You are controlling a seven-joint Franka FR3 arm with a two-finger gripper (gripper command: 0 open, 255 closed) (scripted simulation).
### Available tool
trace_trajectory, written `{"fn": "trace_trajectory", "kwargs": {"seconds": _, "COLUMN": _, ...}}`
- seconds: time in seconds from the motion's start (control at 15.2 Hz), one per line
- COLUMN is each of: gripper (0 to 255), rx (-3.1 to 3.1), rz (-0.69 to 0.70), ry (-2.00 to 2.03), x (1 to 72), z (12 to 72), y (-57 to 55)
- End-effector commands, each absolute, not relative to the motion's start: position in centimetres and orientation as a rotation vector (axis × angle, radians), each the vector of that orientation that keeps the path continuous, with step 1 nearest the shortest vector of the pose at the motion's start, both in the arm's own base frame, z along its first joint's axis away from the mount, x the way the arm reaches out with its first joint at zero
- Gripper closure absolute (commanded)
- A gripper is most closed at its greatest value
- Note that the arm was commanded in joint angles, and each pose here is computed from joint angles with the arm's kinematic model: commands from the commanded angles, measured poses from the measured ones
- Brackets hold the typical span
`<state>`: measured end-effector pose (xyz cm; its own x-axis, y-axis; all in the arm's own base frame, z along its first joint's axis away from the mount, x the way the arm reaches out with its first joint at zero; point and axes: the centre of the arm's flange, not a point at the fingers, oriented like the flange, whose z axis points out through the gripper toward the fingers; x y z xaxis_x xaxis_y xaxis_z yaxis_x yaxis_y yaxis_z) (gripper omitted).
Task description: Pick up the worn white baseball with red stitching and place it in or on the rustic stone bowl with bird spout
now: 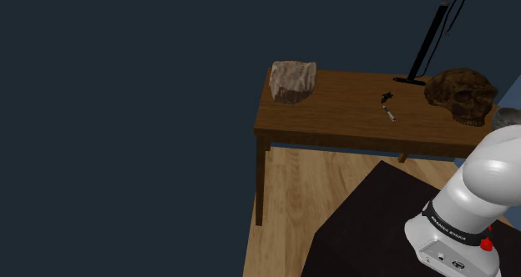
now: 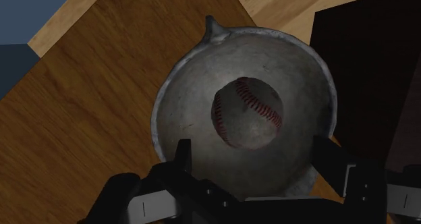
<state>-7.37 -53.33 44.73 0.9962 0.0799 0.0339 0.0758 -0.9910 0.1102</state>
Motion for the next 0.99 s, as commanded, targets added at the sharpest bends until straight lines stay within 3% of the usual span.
{"fn": "trace_trajectory", "kwargs": {"seconds": 0.0, "gripper": 0, "rx": 3.03, "rz": 0.058, "ry": 0.118, "x": -7.4, "z": 44.7, "y": -53.3}}
{"fn": "trace_trajectory", "kwargs": {"seconds": 0.2, "gripper": 0, "rx": 3.03, "rz": 0.058, "ry": 0.118, "x": -7.4, "z": 44.7, "y": -53.3}}
{"fn": "trace_trajectory", "kwargs": {"seconds": 0.46, "gripper": 0, "rx": 3.03, "rz": 0.058, "ry": 0.118, "x": -7.6, "z": 49.7, "y": -52.8}}
{"fn": "trace_trajectory", "kwargs": {"seconds": 0.92, "gripper": 0, "rx": 3.03, "rz": 0.058, "ry": 0.118, "x": -7.6, "z": 49.7, "y": -52.8}}
